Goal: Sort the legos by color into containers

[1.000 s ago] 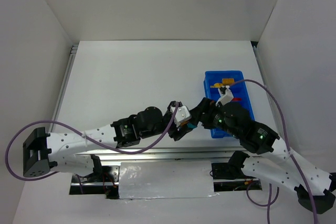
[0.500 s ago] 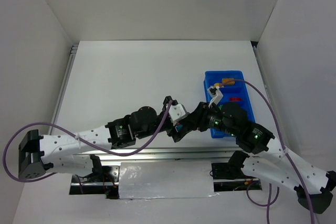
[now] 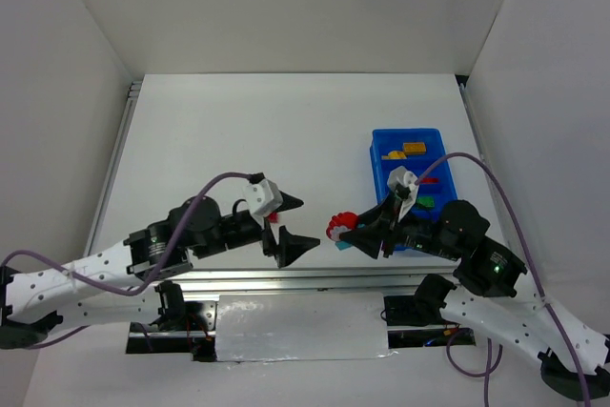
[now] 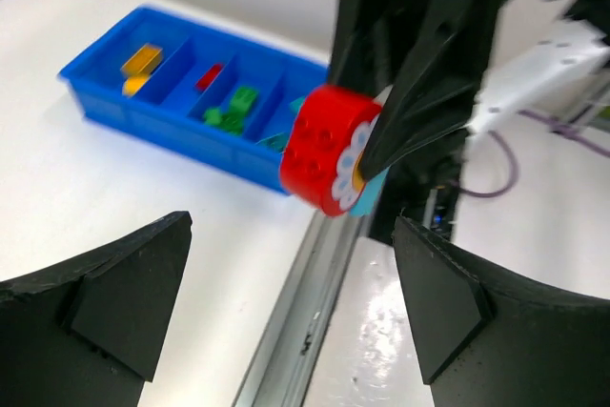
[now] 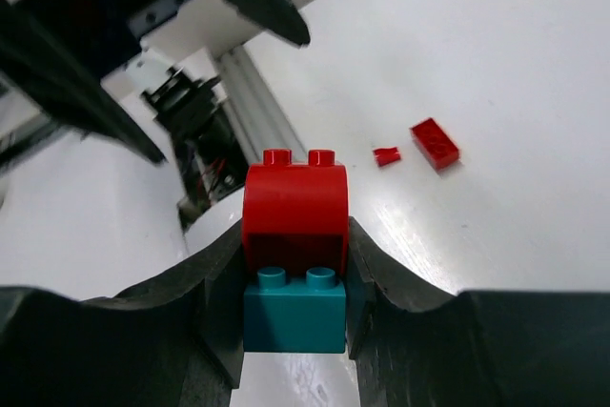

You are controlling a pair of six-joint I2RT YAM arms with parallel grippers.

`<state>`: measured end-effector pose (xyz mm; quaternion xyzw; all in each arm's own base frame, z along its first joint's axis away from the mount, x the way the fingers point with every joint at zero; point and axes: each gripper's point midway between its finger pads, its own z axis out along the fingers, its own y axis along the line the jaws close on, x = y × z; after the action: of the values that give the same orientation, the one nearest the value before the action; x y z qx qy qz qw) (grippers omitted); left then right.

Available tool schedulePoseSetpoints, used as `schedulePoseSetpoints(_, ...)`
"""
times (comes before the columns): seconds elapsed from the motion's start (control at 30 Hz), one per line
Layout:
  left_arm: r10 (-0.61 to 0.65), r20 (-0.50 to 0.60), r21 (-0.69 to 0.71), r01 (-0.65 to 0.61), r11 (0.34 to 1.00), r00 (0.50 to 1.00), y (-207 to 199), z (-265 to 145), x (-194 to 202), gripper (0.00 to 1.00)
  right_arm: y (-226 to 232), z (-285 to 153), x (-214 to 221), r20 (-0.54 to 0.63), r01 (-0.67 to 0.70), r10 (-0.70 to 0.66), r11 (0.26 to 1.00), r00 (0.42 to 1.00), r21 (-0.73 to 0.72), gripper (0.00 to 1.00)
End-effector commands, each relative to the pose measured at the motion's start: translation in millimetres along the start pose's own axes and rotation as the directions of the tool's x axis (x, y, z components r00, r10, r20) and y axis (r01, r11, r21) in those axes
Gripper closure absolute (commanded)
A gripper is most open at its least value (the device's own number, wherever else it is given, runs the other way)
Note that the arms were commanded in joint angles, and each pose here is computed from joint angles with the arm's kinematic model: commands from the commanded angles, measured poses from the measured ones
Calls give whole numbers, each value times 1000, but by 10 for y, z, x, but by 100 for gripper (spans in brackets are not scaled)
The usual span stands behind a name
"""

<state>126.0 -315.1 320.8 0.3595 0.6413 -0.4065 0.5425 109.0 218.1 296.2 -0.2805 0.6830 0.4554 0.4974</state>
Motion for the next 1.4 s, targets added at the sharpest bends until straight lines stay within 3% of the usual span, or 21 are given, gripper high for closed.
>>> schedulePoseSetpoints(0.0,-24,9,162,22,987,1000,-303,-163,-94,0,486,-80,-140,30,174,-173,944,984,-281,100)
schedulePoseSetpoints(0.13,-47,-45,213,56,975,998,-413,-152,-48,0,728,-34,-101,-19,182,-213,874,977,-451,100)
schedulePoseSetpoints(0.4,-71,-117,273,101,957,991,-537,4,153,8,817,105,-99,-45,174,-235,823,971,-540,100)
schedulePoseSetpoints(0.5,-68,-117,309,101,946,991,-598,45,170,29,830,124,-93,-52,170,-238,814,970,-555,100)
schedulePoseSetpoints(0.53,-65,-118,310,98,946,991,-601,69,168,49,827,133,-85,-57,167,-237,814,970,-556,100)
schedulePoseSetpoints(0.57,-63,-113,311,96,945,992,-600,78,151,60,816,152,-60,-68,159,-235,815,970,-557,98)
schedulePoseSetpoints(0.6,-57,-110,317,90,944,992,-608,84,134,77,821,148,-56,-70,157,-236,813,969,-561,95)
schedulePoseSetpoints(0.63,-56,-113,318,89,944,992,-609,96,139,88,808,158,-35,-77,152,-233,816,969,-557,87)
schedulePoseSetpoints(0.67,-51,-111,325,85,942,992,-621,90,130,96,812,150,-41,-73,152,-230,817,971,-557,57)
schedulePoseSetpoints(0.77,-38,-107,341,73,937,994,-642,67,125,100,788,127,-64,-45,163,-219,832,975,-530,23)
schedulePoseSetpoints(0.87,-36,-101,324,67,944,994,-605,46,114,100,758,78,-69,-14,180,-217,844,976,-505,20)
schedulePoseSetpoints(1.1,-16,-54,303,32,952,998,-554,-114,-9,100,584,85,5,-40,165,-200,894,979,-416,24)
schedulePoseSetpoints(1.2,-18,-32,311,28,950,999,-567,-176,-62,100,572,99,37,-40,161,-195,895,980,-417,41)
schedulePoseSetpoints(1.37,-20,-40,306,31,952,999,-557,-172,-54,100,647,100,-13,-9,175,-202,872,979,-457,82)
